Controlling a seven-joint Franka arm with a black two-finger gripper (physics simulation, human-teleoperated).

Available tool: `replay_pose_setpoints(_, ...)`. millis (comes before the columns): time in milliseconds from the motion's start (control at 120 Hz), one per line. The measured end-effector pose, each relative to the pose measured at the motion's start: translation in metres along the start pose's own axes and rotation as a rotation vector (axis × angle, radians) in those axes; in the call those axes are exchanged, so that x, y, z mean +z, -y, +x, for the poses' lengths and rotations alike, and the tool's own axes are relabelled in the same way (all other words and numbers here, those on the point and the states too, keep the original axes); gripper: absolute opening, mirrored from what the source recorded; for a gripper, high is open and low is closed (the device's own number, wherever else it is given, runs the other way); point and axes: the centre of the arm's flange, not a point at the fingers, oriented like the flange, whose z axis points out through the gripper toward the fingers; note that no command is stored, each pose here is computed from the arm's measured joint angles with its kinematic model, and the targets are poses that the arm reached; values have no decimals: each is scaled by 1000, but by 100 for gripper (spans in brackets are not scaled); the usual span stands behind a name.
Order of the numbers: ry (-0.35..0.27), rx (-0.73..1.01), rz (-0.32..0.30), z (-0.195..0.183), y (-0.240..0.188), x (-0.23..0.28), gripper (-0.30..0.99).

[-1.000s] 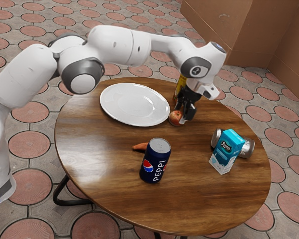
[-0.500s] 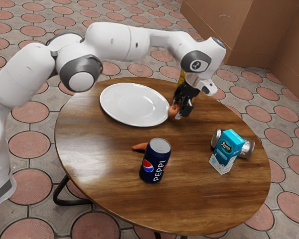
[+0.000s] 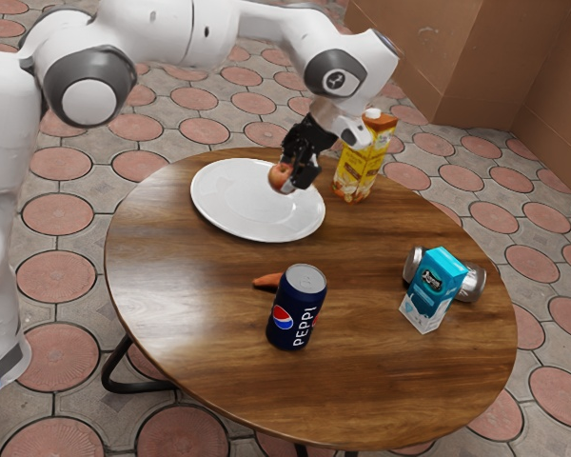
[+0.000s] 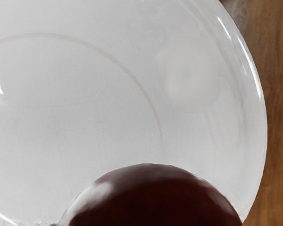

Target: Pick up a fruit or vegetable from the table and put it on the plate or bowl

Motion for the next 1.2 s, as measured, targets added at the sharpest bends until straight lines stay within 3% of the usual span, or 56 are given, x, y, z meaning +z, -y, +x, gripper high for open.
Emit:
replay_pose_setpoints(175, 59, -61, -33, -28, 18, 32, 38)
replay_pose_setpoints(267, 61, -81, -46, -45, 19, 50, 38)
replay_pose_setpoints(792, -257, -160, 17, -14, 26, 84, 37)
replay_pose_setpoints(892, -295, -160, 23, -11, 25, 77, 52)
replay_pose_setpoints(1008, -315, -156, 26, -11, 24, 71, 61)
replay_pose_setpoints(1050, -333, -159, 28, -14, 25, 57, 62)
replay_pose_setpoints(1108, -402, -175, 36, -29, 34, -14, 64)
replay_pose_setpoints(1200, -491, -192, 17, -92, 35, -129, 66)
